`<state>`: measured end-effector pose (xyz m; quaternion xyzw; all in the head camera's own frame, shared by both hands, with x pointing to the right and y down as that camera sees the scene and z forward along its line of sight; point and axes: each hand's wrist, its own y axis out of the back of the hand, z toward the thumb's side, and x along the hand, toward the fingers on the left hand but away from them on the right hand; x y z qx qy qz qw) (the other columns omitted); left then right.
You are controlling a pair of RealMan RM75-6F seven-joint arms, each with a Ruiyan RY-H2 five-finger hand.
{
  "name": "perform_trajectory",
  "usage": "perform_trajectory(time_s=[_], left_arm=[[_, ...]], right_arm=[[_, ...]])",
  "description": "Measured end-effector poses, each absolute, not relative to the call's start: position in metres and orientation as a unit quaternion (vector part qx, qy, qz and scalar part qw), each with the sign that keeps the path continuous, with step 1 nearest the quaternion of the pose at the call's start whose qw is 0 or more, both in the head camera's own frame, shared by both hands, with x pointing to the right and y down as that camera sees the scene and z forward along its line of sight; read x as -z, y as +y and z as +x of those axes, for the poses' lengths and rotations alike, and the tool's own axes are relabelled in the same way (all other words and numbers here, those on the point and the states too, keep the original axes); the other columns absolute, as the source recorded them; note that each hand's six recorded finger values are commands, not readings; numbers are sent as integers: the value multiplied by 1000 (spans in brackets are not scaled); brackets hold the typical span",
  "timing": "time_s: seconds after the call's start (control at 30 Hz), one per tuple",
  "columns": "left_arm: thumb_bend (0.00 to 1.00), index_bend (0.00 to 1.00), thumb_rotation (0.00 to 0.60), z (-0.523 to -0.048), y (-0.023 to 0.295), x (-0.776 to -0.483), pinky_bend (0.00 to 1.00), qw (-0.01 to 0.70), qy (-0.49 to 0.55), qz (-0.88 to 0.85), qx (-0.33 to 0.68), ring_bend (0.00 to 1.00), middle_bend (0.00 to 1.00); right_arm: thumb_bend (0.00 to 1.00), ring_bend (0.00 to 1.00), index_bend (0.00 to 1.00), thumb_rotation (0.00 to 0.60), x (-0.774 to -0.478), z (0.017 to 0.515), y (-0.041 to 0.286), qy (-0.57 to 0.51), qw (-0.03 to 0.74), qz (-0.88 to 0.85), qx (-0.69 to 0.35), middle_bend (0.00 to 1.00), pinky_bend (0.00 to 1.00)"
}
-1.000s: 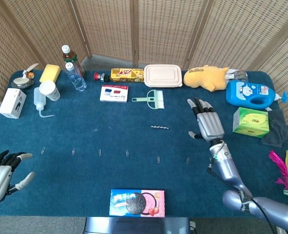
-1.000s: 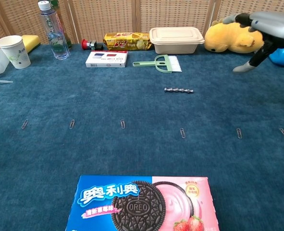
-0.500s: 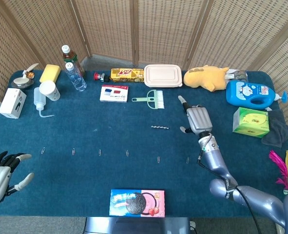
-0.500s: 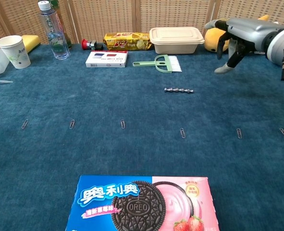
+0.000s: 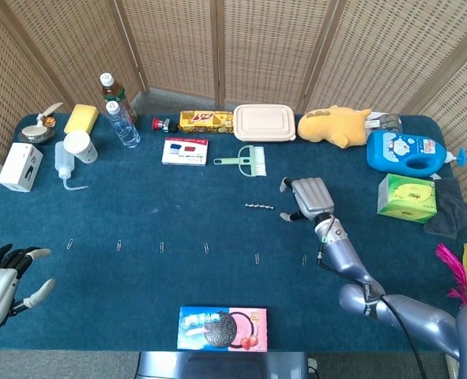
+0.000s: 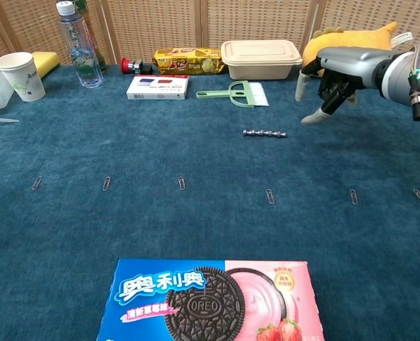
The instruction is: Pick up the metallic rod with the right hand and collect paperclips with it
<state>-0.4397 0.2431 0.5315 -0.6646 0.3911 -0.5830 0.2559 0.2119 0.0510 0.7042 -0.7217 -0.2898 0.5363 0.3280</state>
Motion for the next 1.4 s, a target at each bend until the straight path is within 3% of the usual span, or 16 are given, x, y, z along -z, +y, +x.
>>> perform_trajectory(time_s=[0.13, 0.43, 0.77, 1.0, 1.4], left_arm=[[237, 215, 3, -441, 243, -531, 36, 257, 392, -664, 583, 174, 211], [236, 215, 2, -441, 244, -529, 36, 259, 394, -664, 581, 174, 211], [236, 215, 3, -441, 243, -529, 36, 260, 395, -664, 579, 174, 211], [236, 215, 5, -445, 244, -526, 36, 262, 397, -660, 581, 174, 211], [237, 215, 5, -442, 242, -527, 36, 262, 396, -663, 578, 174, 210]], right_arm=[[222, 873, 452, 502, -705, 211, 50, -285, 328, -718, -544, 912, 689], [360, 865, 461, 527, -704, 202, 48, -294, 337, -708, -546, 900, 688], [360, 856, 439, 523, -710, 188, 53, -292, 344, -708, -544, 891, 688], [361, 857, 509, 535, -726, 193, 53, -292, 333, -695, -566, 890, 688], [361, 857, 501, 536, -732, 178, 55, -287, 332, -697, -568, 891, 688]])
